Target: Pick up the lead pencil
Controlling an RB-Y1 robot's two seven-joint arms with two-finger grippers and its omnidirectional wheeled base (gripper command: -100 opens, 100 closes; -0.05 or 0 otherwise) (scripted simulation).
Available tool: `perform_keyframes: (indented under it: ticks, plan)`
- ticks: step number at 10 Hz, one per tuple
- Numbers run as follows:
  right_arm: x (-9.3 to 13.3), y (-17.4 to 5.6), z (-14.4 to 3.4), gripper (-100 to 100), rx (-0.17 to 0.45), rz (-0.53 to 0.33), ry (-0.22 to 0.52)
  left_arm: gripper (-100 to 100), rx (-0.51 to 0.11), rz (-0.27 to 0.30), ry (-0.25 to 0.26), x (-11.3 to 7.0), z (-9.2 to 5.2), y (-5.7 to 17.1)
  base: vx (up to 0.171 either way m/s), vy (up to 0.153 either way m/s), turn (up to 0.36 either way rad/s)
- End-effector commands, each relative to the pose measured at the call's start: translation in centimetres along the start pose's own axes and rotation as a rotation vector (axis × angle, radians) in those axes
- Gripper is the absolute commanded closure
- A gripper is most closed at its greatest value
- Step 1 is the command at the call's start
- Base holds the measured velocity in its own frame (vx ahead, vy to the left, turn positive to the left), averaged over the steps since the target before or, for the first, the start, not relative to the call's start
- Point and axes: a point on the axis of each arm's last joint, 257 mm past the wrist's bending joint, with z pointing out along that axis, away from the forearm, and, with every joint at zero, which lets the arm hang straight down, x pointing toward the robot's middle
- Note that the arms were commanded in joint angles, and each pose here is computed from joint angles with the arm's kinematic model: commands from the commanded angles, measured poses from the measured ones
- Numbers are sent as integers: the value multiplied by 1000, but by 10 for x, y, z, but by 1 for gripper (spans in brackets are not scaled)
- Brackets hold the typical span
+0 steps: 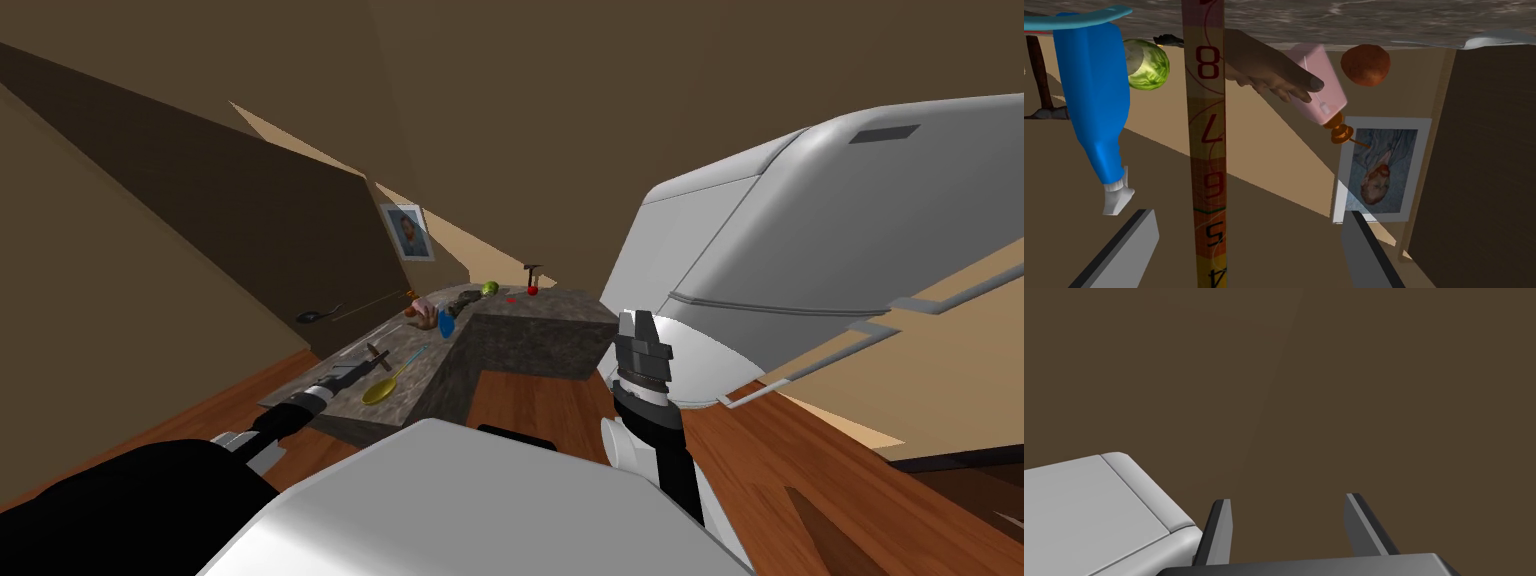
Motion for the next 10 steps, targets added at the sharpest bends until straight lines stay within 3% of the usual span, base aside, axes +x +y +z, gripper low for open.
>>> perform_keyframes:
  ticks: [1, 2, 3, 7, 8, 9, 10]
  plan:
    - [0, 0, 0, 0, 0, 0, 0, -100, 17, 0, -11, -4, -2, -1, 38, -34, -3]
    - [0, 0, 0, 0, 0, 0, 0, -100, 10, 0, -7, -2, -2, -1, 12, -12, -2]
    - [0, 0, 0, 0, 0, 0, 0, 100, 13, 0, -8, -3, -2, -1, 0, 0, 0]
    - [0, 0, 0, 0, 0, 0, 0, 100, 14, 2, -9, -3, -2, -1, 0, 0, 0]
    - [0, 0, 0, 0, 0, 0, 0, 0, 14, 2, -9, -3, -2, -1, 0, 0, 0]
    - [0, 0, 0, 0, 0, 0, 0, 100, 27, -4, -6, 3, 13, -21, -83, 78, -44]
    - [0, 0, 0, 0, 0, 0, 0, 100, 13, -4, 2, 5, 13, -18, -120, 104, -71]
